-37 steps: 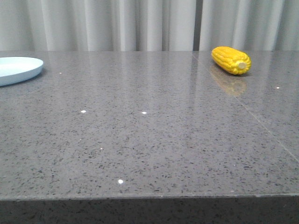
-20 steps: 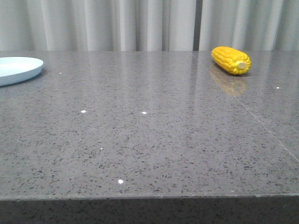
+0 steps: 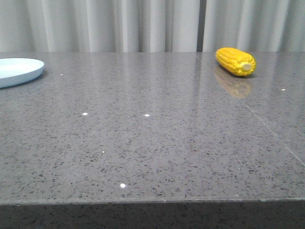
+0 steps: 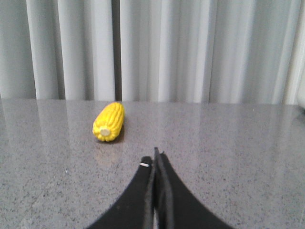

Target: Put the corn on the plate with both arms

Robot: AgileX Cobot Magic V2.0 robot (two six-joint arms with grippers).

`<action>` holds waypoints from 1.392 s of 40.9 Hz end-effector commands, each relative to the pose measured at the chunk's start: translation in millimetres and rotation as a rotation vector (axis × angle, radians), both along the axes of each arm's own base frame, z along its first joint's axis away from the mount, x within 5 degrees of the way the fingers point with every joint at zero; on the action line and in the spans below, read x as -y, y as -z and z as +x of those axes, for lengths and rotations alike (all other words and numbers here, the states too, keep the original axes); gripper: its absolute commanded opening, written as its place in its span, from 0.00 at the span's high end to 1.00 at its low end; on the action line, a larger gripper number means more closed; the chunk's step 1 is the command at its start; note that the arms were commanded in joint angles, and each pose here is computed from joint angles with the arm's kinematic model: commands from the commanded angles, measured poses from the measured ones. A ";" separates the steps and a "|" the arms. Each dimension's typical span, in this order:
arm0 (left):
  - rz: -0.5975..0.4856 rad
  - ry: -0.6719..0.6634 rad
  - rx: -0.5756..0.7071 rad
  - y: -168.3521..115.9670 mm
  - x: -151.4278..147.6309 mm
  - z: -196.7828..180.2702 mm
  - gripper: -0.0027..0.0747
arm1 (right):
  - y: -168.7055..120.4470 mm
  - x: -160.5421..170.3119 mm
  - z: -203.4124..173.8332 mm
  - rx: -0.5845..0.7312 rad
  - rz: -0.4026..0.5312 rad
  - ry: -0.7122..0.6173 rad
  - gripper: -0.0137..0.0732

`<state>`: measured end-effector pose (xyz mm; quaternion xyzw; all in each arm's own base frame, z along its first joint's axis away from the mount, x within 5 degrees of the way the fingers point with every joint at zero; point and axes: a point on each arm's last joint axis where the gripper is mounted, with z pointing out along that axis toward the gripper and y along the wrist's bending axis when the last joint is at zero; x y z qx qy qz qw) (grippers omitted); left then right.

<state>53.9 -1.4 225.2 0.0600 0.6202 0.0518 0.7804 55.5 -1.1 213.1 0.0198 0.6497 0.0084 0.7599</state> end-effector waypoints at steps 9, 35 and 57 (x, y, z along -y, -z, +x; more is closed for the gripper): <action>-0.030 0.023 0.194 -98.3 -0.5 -34.6 0.99 | -97.4 -0.6 -27.6 0.168 -0.014 0.001 0.92; -0.001 0.046 -0.379 -151.4 5.2 29.7 0.99 | -157.9 0.4 26.2 -0.367 -0.004 -0.002 0.92; 0.004 0.047 -0.554 -134.4 6.8 62.3 0.61 | -140.8 1.0 59.8 -0.545 -0.001 -0.003 0.53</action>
